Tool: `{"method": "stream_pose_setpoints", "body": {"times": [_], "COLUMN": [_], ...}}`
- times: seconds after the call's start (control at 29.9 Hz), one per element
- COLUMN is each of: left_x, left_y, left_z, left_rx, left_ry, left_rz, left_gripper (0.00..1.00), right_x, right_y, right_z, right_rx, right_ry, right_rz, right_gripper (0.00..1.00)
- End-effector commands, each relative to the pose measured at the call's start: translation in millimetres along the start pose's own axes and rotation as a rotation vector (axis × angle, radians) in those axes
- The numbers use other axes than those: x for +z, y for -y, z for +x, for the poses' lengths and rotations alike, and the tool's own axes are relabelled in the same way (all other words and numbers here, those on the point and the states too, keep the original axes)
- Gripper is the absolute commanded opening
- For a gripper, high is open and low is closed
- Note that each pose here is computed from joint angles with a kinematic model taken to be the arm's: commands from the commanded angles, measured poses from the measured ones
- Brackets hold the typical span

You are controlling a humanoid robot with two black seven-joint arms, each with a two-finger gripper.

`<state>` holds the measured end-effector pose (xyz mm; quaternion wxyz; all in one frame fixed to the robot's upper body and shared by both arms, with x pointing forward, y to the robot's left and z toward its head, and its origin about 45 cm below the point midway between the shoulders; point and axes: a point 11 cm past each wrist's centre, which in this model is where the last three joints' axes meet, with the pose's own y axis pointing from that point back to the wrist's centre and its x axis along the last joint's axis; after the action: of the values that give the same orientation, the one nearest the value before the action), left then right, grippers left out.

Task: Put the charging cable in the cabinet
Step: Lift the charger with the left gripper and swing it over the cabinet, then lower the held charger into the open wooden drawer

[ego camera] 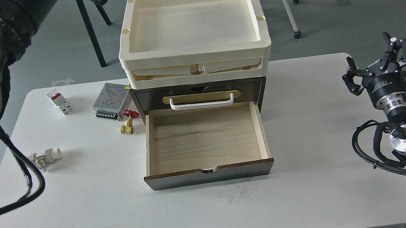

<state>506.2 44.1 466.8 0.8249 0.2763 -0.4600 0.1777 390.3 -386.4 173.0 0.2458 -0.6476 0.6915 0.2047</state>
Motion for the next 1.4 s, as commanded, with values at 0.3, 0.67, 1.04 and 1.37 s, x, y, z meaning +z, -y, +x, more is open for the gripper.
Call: {"method": "stream_pose_setpoints", "body": {"times": [0.3, 0.67, 1.04, 1.37], "left_x": [111.3, 138.2, 19.0, -10.8], "left_y": [29.2, -5.5, -35.8, -48.1], "left_z": [-109.7, -186.7, -234.2, -251.5], "left_rx": [-0.439, -0.690, -0.756, -0.767], "left_ry": [0.285, 0.660, 0.519, 0.436], "left_rz": [-0.247, -0.382, -0.226, -0.185], "left_gripper": [0.00, 0.00, 0.00, 0.03], "right_x": [0.0, 0.0, 0.0, 0.0], "right_y": [0.0, 0.0, 0.1, 0.1], "right_z": [0.0, 0.0, -1.0, -0.5], "right_rx": [0.000, 0.000, -0.003, -0.001], "right_ry": [0.000, 0.000, 0.002, 0.001], "right_rz": [0.000, 0.000, 0.000, 0.000], "right_gripper": [1.00, 1.00, 1.00, 1.00]}}
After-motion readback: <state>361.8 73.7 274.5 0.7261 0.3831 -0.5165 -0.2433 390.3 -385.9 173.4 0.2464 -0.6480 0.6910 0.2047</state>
